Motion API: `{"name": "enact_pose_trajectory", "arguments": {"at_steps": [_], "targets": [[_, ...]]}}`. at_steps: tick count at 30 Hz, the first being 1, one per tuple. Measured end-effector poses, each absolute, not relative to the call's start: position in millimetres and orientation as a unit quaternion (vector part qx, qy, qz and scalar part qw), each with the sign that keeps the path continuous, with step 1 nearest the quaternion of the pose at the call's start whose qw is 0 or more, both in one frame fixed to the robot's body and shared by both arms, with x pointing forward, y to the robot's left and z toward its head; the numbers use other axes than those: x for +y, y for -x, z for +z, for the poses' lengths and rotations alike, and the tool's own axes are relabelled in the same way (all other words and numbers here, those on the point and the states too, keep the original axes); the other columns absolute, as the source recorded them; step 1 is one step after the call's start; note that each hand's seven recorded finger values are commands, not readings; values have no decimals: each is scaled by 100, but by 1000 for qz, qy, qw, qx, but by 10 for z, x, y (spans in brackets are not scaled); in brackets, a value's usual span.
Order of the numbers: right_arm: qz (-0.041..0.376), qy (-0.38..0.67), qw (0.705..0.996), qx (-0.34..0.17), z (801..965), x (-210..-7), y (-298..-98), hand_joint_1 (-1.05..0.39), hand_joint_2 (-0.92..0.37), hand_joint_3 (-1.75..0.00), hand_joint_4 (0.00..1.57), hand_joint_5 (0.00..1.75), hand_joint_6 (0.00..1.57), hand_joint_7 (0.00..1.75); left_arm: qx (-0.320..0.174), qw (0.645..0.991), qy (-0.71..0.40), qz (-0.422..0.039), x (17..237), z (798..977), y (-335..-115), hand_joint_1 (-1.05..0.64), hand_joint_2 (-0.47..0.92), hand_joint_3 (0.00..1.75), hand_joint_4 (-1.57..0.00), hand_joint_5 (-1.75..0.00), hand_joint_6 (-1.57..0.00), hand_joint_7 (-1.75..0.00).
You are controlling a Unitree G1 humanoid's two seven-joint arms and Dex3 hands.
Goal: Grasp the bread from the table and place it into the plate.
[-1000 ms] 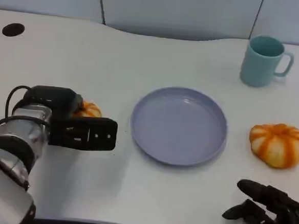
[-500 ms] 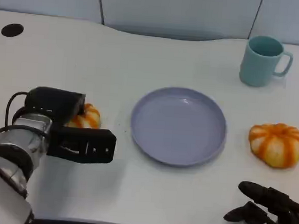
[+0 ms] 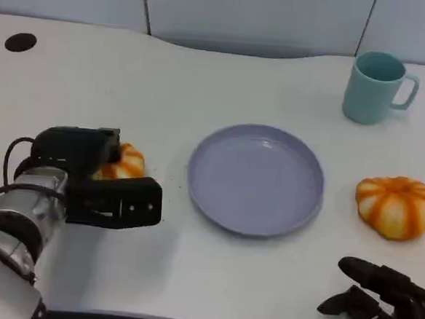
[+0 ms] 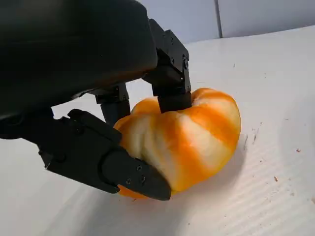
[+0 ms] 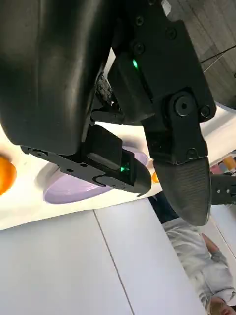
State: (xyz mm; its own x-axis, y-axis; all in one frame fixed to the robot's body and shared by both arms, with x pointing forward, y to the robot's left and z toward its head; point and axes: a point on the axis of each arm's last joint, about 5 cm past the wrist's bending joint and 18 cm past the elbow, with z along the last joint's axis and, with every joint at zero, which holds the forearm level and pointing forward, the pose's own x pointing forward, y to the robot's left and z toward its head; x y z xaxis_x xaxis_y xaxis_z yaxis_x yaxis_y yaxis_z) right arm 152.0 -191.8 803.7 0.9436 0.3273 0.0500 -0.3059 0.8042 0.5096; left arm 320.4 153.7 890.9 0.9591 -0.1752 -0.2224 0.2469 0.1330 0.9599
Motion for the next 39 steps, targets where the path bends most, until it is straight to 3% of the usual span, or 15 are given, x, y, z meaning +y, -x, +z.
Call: {"name": "enact_pose_trajectory", "arguments": {"at_steps": [4,11,17,23,28,39], "targets": [[164,-261,951,21,8046,-1908,-1541,-78,-92,-28,63,107,101,10,18,766,-626,-148,1513,8975,-3240,-10,92,16,-65,-175,-47,-174],[166,-263,950,21,8045,-1891,-1567,-78,-92,-27,62,106,101,10,-19,788,-598,-147,1448,9248,-3384,-5,91,15,-69,-175,-52,-175],[167,-263,950,19,8040,-1887,-1580,-78,-92,-27,63,106,101,10,-34,792,-591,-153,1418,9402,-3452,-2,88,13,-71,-175,-57,-175],[169,-260,950,20,8042,-1884,-1584,-78,-92,-29,64,108,100,11,-84,790,-587,-158,1337,9591,-3518,-3,88,14,-76,-175,-62,-175],[170,-257,951,22,8047,-1881,-1591,-79,-92,-29,63,109,100,11,-114,786,-583,-171,1240,9635,-3524,-2,87,14,-71,-175,-61,-175],[174,-254,951,21,8047,-1879,-1606,-79,-92,-27,63,110,100,12,-172,773,-570,-219,904,9685,-3495,-5,89,21,-80,-175,-63,-175]]}}
